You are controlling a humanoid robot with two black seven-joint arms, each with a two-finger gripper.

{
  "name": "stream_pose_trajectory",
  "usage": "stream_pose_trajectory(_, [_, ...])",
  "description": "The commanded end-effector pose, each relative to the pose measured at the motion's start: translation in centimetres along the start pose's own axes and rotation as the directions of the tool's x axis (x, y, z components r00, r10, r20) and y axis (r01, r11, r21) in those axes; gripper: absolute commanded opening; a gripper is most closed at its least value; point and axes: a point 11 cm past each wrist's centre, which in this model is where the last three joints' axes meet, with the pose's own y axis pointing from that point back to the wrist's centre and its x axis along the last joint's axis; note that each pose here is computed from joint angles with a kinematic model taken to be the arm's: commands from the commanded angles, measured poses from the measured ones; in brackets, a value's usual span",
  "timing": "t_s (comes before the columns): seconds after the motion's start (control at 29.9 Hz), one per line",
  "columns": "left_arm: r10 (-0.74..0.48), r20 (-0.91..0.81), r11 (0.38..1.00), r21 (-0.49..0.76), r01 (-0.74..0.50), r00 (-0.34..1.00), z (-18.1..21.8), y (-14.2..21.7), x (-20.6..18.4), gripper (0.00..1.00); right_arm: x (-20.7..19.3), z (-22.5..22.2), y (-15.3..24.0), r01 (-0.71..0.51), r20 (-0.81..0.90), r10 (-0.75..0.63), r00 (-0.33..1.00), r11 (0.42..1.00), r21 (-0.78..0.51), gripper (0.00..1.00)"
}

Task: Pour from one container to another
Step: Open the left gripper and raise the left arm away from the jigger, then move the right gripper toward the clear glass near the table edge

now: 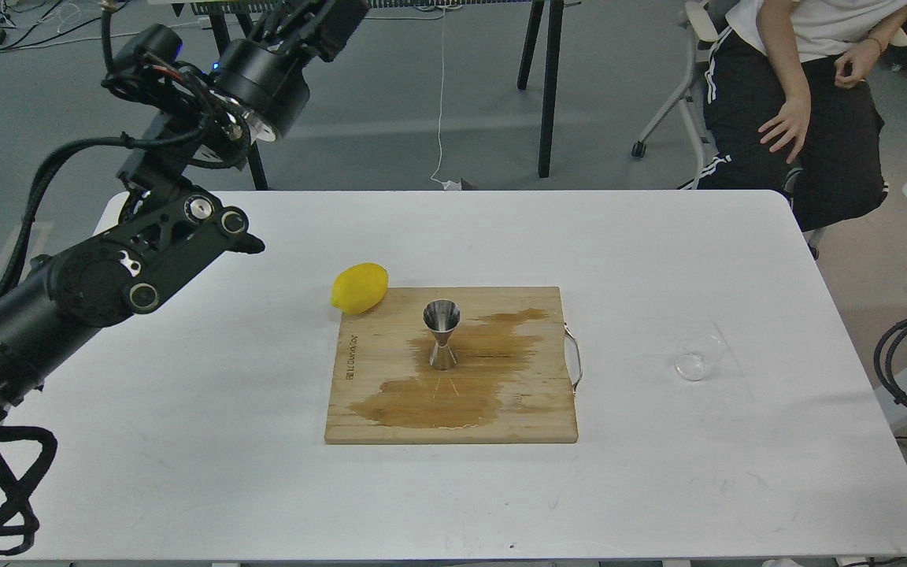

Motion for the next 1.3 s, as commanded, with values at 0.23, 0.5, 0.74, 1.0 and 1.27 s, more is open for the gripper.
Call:
stream_pose_trajectory(0.23, [0.211,-0.796,0.977,0.172,-0.123,0.567,-5.0,2.1,4.8,1.00,4.7,2.9,4.6,-0.030,0.078,0.040,0.996,0.991,-0.128,0.99])
stream_pose_trajectory(0.5, [0.296,-0.916,0.950,0.255,-0.179,0.270,-9.7,4.9,6.0,1.00,2.1,9.4,10.9,0.141,0.290,-0.054,0.956,0.947,-0.289,0.99])
stream_pose_trajectory(0.74, [0.355,-0.916,0.930,0.324,-0.176,0.190,-11.3,5.7,6.4,1.00,3.4,13.4,18.2,0.117,0.442,0.076,0.894,0.912,-0.393,0.99])
stream_pose_trajectory(1.0, [0.373,-0.914,0.918,0.339,-0.203,0.161,-11.6,5.9,7.3,1.00,0.5,17.3,20.9,0.191,0.568,0.094,0.818,0.886,-0.422,0.99])
stream_pose_trajectory(1.27, [0.385,-0.904,0.912,0.342,-0.226,0.185,-11.9,6.5,9.1,1.00,-2.7,21.6,19.2,0.115,0.550,0.235,0.801,0.843,-0.526,0.99])
